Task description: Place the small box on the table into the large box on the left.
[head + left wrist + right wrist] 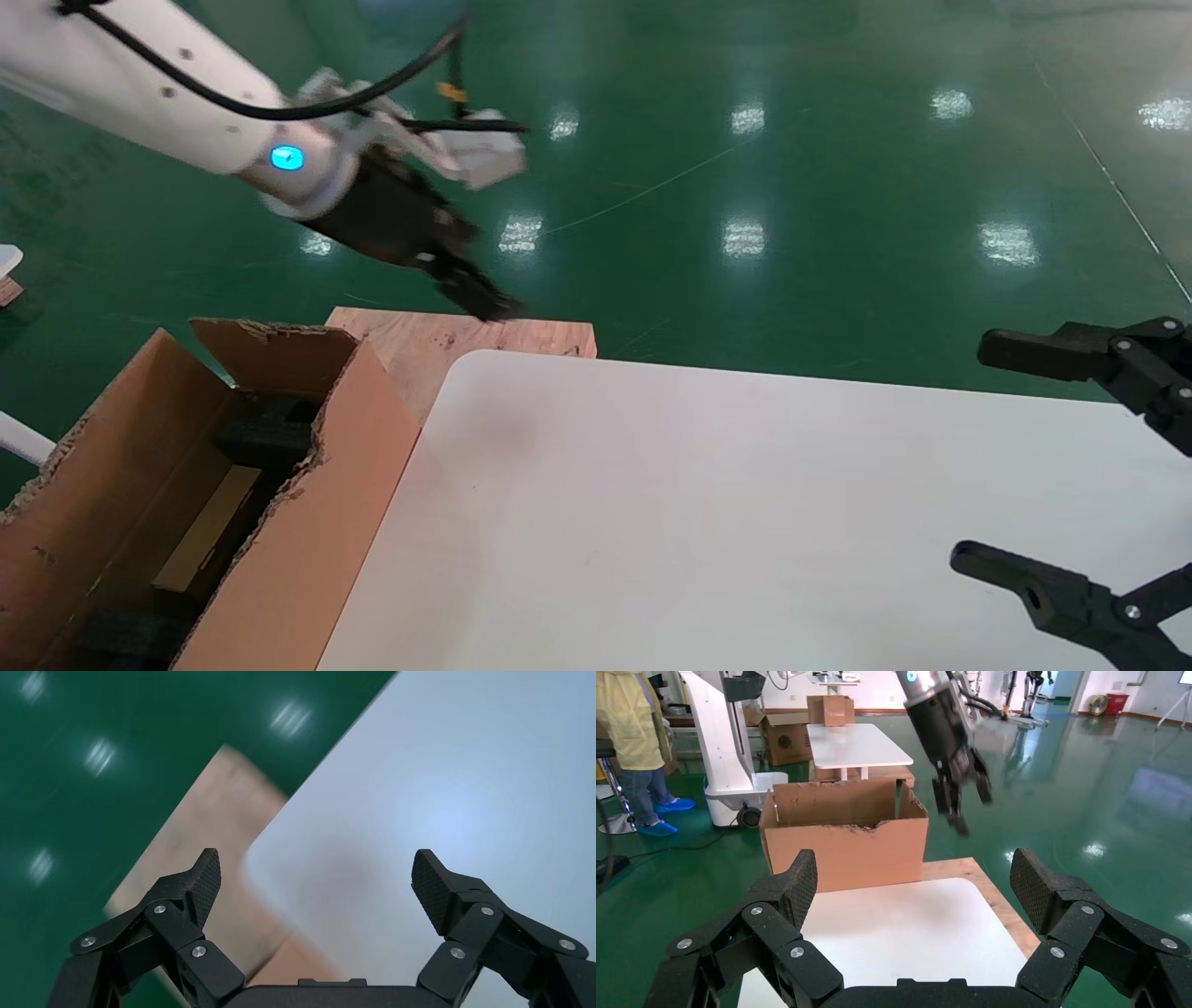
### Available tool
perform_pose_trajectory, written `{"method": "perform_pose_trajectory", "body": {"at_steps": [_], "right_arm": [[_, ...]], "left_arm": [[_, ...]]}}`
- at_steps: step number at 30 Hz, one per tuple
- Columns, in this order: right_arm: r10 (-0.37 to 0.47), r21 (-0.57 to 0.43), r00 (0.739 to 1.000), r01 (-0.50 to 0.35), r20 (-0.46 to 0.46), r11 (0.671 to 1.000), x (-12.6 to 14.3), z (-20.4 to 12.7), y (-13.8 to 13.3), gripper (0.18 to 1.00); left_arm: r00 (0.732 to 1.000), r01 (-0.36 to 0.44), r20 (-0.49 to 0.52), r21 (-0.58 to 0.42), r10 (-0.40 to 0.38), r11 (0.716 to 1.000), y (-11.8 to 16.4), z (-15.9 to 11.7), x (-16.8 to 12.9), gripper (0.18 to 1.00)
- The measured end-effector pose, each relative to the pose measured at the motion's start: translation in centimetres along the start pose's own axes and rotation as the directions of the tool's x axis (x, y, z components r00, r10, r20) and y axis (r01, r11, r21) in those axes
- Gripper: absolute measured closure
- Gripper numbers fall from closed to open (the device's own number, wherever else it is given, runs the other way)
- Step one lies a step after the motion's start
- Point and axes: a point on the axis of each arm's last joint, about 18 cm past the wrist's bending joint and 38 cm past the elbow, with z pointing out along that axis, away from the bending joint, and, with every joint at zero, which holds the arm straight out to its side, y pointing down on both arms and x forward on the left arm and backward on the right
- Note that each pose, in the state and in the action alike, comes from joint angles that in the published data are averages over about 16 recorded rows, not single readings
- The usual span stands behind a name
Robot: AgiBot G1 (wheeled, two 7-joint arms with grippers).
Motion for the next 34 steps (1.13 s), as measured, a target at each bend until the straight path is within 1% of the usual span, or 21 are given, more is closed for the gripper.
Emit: {"method": "perform_pose_trajectory", "body": {"at_steps": [4, 7, 11, 15, 21, 27, 34], "right_arm": [[0.000, 0.000, 1.000, 0.000, 0.000, 1.000, 0.0, 0.0, 0.0, 0.178], [0.000, 0.000, 1.000, 0.000, 0.000, 1.000, 0.0, 0.0, 0.0, 0.178], [0.000, 0.000, 1.000, 0.000, 0.000, 1.000, 0.0, 0.0, 0.0, 0.178], [0.000, 0.000, 1.000, 0.000, 0.000, 1.000, 0.0, 0.0, 0.0, 0.178], [0.000, 0.000, 1.000, 0.000, 0.000, 1.000, 0.0, 0.0, 0.0, 0.178], [0.000, 0.000, 1.000, 0.000, 0.000, 1.000, 0.0, 0.0, 0.0, 0.178], [0.000, 0.000, 1.000, 0.000, 0.000, 1.000, 0.0, 0.0, 0.0, 0.178]], "left_arm": [[0.996, -0.015, -0.090, 0.044, 0.019, 0.999, -0.5, 1.3, 2.0, 0.184], [0.985, -0.023, -0.166, 0.088, 0.037, 0.996, -0.8, 2.1, 3.7, 0.184], [0.964, -0.026, -0.259, 0.152, 0.065, 0.988, -1.1, 2.9, 5.9, 0.184], [0.936, -0.020, -0.339, 0.221, 0.096, 0.975, -1.2, 3.3, 7.7, 0.184], [0.890, 0.002, -0.431, 0.329, 0.149, 0.944, -1.2, 3.3, 9.9, 0.184], [0.848, 0.035, -0.489, 0.438, 0.206, 0.898, -0.9, 2.7, 11.5, 0.184], [0.828, 0.056, -0.507, 0.500, 0.240, 0.864, -0.4, 2.1, 12.1, 0.184]]}}
